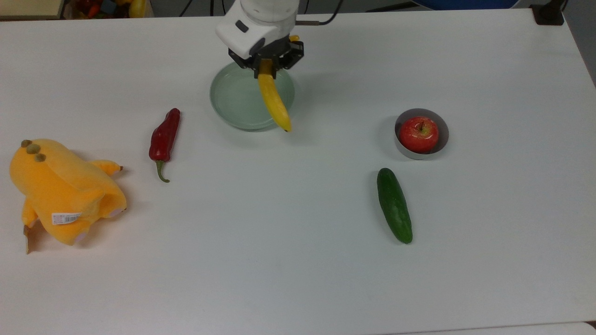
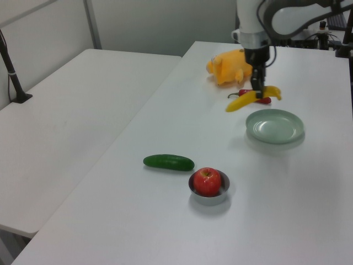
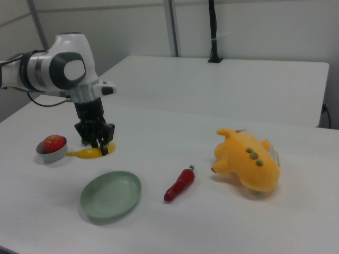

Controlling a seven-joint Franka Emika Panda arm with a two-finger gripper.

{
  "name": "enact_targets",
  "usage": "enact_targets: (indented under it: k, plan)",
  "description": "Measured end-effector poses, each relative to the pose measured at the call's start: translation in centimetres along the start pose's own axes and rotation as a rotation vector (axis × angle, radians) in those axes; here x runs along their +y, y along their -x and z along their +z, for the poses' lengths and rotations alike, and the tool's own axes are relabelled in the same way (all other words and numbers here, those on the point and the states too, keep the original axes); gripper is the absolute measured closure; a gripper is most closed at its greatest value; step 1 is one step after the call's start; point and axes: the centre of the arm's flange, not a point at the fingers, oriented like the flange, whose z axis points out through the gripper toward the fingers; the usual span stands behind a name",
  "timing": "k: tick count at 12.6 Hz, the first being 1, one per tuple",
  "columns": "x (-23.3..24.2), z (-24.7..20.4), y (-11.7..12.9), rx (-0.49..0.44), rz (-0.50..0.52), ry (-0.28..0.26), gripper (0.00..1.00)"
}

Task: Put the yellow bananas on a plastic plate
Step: 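Lift the banana and carry it over the pale green plate, then lower the banana onto the plate and open the gripper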

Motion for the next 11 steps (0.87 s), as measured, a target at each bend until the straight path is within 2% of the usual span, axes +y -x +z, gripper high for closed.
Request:
enact_targets:
  k: [2, 5, 9, 11]
  plan:
    - [1.6, 2.0, 1.5, -0.045, 0.022, 0.001, 0.67]
    - [4.1, 5.0, 2.5, -0.086, 0.054, 0.010, 0.67]
    - [5.5, 9.3, 3.5, 0.001, 0.079, -0.006, 0.67]
    - [5.4, 10.4, 4.3, -0.004, 0.085, -0.010, 0.67]
